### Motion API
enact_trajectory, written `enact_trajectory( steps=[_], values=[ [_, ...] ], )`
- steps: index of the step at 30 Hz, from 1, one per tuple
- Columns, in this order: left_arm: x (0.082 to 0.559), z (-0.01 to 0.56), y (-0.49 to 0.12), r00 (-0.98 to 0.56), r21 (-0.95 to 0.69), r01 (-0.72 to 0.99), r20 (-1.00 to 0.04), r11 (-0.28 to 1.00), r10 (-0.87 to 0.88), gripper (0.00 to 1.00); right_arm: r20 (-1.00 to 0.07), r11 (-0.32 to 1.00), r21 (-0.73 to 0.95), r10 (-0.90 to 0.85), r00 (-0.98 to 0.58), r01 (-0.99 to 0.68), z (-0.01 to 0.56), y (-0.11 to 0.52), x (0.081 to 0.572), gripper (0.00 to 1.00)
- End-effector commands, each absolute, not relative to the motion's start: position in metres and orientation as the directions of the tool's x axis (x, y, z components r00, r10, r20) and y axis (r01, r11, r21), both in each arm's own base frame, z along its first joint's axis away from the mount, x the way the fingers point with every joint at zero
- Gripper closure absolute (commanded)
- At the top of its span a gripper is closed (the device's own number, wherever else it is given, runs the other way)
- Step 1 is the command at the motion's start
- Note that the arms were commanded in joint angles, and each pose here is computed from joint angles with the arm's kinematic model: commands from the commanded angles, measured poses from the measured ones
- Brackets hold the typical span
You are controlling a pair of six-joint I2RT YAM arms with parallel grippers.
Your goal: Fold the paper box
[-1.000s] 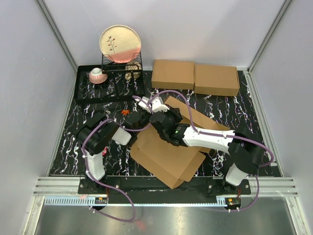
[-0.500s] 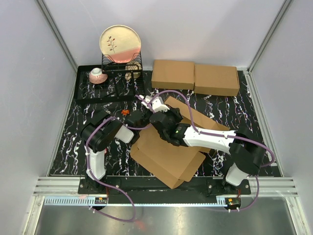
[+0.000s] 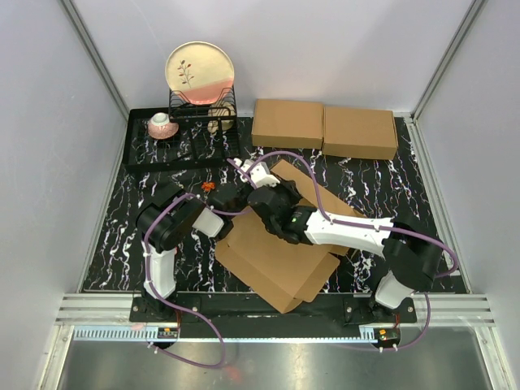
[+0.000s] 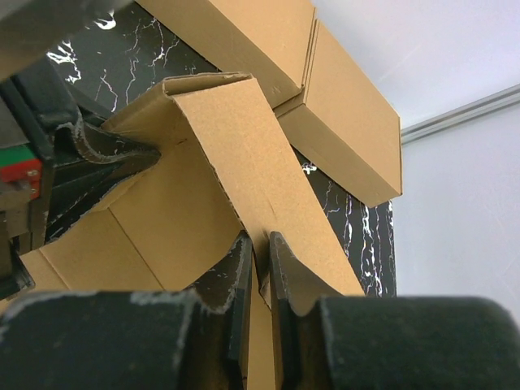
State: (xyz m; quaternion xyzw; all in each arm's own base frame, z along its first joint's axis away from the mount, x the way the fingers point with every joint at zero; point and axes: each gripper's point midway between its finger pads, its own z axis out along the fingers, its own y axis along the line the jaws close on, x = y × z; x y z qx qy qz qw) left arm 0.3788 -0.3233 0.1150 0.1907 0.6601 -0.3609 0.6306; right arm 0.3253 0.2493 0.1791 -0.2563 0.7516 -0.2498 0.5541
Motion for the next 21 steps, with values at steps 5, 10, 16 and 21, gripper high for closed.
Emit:
enact_trajectory(
  steps=[5,10,16,21],
  values=[
    [0.385,0.201,-0.310,0.145,-0.180,0.723,-0.904,0.667,-0.401,1.00,-0.680,0.725,-0.655,-0.689,-0.250,-0.213,0.163,0.261,0.313,1.00],
    [0.386,0.200,-0.304,0.158,-0.176,0.697,-0.908,0.695,-0.389,1.00,-0.686,0.730,-0.652,-0.683,-0.251,-0.204,0.165,0.261,0.313,1.00],
    [0.386,0.199,-0.300,0.171,-0.168,0.681,-0.910,0.713,-0.378,1.00,-0.729,0.763,-0.622,-0.646,-0.227,-0.175,0.185,0.259,0.312,0.63],
    [0.387,0.198,-0.297,0.171,-0.173,0.669,-0.911,0.722,-0.376,1.00,-0.756,0.780,-0.608,-0.626,-0.191,-0.152,0.210,0.260,0.312,0.47]
  ],
)
